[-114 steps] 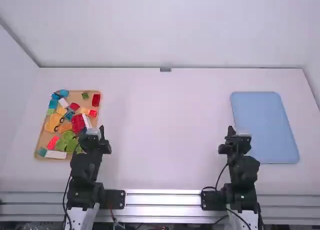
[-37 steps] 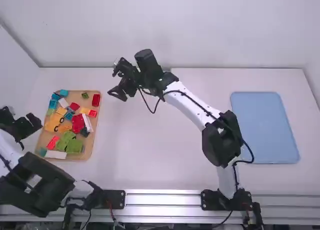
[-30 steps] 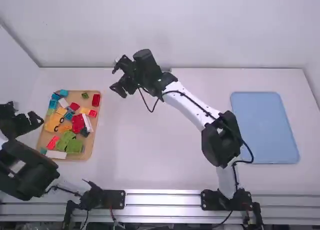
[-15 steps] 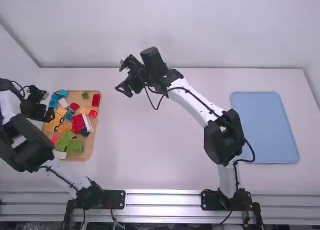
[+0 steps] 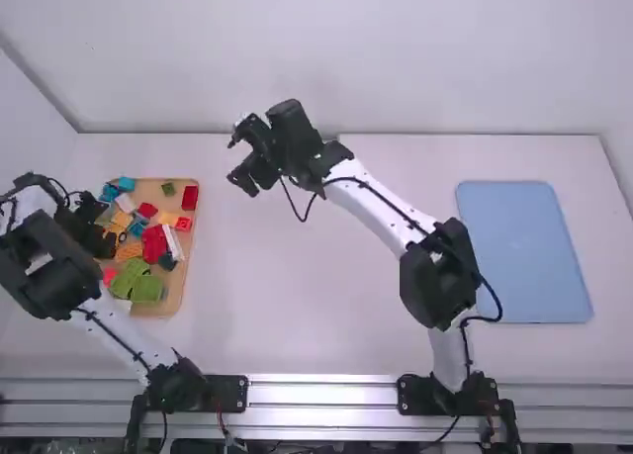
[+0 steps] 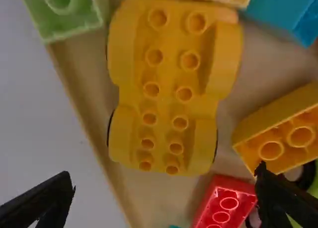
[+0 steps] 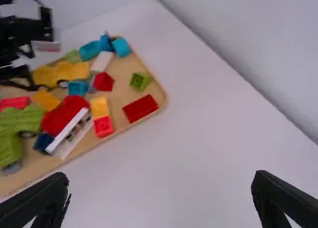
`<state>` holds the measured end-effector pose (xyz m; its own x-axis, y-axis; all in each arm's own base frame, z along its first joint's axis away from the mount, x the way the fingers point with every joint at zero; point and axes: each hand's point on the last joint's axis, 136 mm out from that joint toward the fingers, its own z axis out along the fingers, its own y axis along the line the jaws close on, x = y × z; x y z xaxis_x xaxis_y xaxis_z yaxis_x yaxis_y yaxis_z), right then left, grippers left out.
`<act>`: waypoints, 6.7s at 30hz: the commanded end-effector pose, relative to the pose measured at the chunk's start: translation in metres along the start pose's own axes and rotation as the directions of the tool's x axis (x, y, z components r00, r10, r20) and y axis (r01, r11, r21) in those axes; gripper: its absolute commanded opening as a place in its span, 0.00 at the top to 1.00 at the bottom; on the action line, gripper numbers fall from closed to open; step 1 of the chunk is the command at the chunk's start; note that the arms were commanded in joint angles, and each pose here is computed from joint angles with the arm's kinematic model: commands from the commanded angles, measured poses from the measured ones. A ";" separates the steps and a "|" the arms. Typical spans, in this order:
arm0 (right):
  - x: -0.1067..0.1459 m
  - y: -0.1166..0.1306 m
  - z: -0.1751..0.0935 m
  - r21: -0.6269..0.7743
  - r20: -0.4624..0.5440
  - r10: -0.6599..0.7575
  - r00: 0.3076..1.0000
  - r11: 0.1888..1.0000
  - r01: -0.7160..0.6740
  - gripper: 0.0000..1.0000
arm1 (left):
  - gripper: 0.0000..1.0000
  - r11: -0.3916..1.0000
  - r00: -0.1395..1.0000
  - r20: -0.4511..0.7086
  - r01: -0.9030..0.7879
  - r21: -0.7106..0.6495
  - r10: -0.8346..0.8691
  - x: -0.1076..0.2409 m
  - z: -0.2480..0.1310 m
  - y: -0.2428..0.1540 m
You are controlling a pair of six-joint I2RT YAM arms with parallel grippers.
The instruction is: Assemble lego blocks to make yellow taxi
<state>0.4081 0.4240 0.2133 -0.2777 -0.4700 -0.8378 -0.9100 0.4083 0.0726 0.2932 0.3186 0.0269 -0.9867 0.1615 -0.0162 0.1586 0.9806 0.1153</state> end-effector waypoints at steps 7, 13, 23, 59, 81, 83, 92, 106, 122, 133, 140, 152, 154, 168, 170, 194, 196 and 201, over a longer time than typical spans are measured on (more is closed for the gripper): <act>-0.027 0.028 -0.014 -0.142 0.105 -0.156 0.982 0.975 0.170 0.02 | 0.04 0.997 0.999 0.034 -0.026 0.070 0.023 0.005 0.004 -0.010; -0.030 0.035 -0.010 -0.002 0.040 -0.251 0.967 0.968 0.251 0.02 | 0.03 0.997 0.999 0.030 -0.039 0.066 0.037 0.003 0.004 -0.011; -0.037 0.045 -0.051 -0.095 0.242 -0.221 0.945 0.964 0.250 0.02 | 0.03 0.996 0.998 0.031 -0.063 0.065 0.061 0.002 0.004 -0.012; -0.004 0.036 -0.067 0.012 0.363 -0.152 0.919 0.987 0.159 0.02 | 0.62 0.999 0.987 0.149 -0.054 -0.004 0.054 -0.017 0.038 -0.010; 0.015 -0.007 -0.084 0.116 0.286 -0.087 0.954 0.992 0.056 0.02 | 0.79 0.990 0.855 0.513 -0.010 -0.144 0.083 -0.072 -0.169 -0.051; 0.019 -0.013 -0.093 0.127 0.269 -0.079 0.960 0.991 0.046 0.02 | 0.79 0.981 0.827 0.542 -0.062 -0.182 0.152 -0.088 -0.180 -0.071; 0.039 -0.001 -0.126 0.080 0.165 -0.190 0.968 0.981 0.179 0.02 | 0.93 0.882 0.701 0.568 -0.461 -0.100 0.431 -0.151 -0.184 -0.246; 0.070 0.009 -0.229 0.152 0.336 -0.192 0.922 0.977 0.147 0.02 | 0.98 0.507 0.461 0.377 -0.862 -0.026 0.803 -0.098 -0.089 -0.446; 0.084 0.010 -0.241 0.174 0.337 -0.181 0.924 0.976 0.128 0.02 | 0.94 0.300 0.296 0.219 -0.954 0.016 0.930 -0.070 -0.007 -0.521; 0.074 0.021 -0.237 0.159 0.359 -0.216 0.908 0.973 0.168 0.02 | 0.01 0.357 0.336 0.263 -0.933 -0.035 0.904 -0.093 -0.039 -0.519; 0.057 0.024 -0.226 0.136 0.381 -0.245 0.891 0.969 0.208 0.02 | 0.01 0.509 0.418 0.387 -0.843 -0.172 0.822 -0.125 -0.118 -0.472; 0.018 0.035 -0.146 -0.115 0.317 -0.234 0.919 0.953 0.282 0.02 | 0.01 0.999 0.789 0.613 -0.026 -0.047 0.049 -0.116 -0.205 -0.271; 0.015 0.037 -0.133 -0.148 0.285 -0.241 0.928 0.945 0.291 0.02 | 0.01 0.988 0.773 0.624 0.156 -0.010 -0.115 -0.106 -0.212 -0.242; 0.000 0.047 -0.094 -0.233 0.236 -0.306 0.922 0.904 0.359 0.02 | 0.01 0.676 0.531 0.642 0.736 -0.026 -0.554 -0.044 -0.222 -0.146; -0.002 0.046 -0.094 -0.227 0.244 -0.311 0.919 0.903 0.366 0.02 | 0.01 0.684 0.527 0.639 0.730 -0.003 -0.560 -0.049 -0.220 -0.149; -0.015 0.034 -0.090 -0.145 0.244 -0.284 0.927 0.935 0.324 0.02 | 0.01 0.633 0.598 0.298 0.773 0.031 -0.744 -0.129 -0.156 -0.079; -0.020 0.030 -0.090 -0.124 0.248 -0.261 0.933 0.947 0.298 0.02 | 0.01 0.600 0.564 0.293 0.799 0.043 -0.772 -0.128 -0.155 -0.079; -0.029 0.033 -0.091 -0.121 0.288 -0.278 0.916 0.939 0.323 0.02 | 0.01 0.421 0.395 0.245 0.905 0.064 -0.885 -0.107 -0.147 -0.064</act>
<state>0.3562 0.3744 0.2787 0.0856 -0.3393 -0.9368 -0.9813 0.1342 -0.1382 0.3899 0.2012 0.1630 -0.6400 -0.6889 -0.3404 -0.7330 0.6803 0.0013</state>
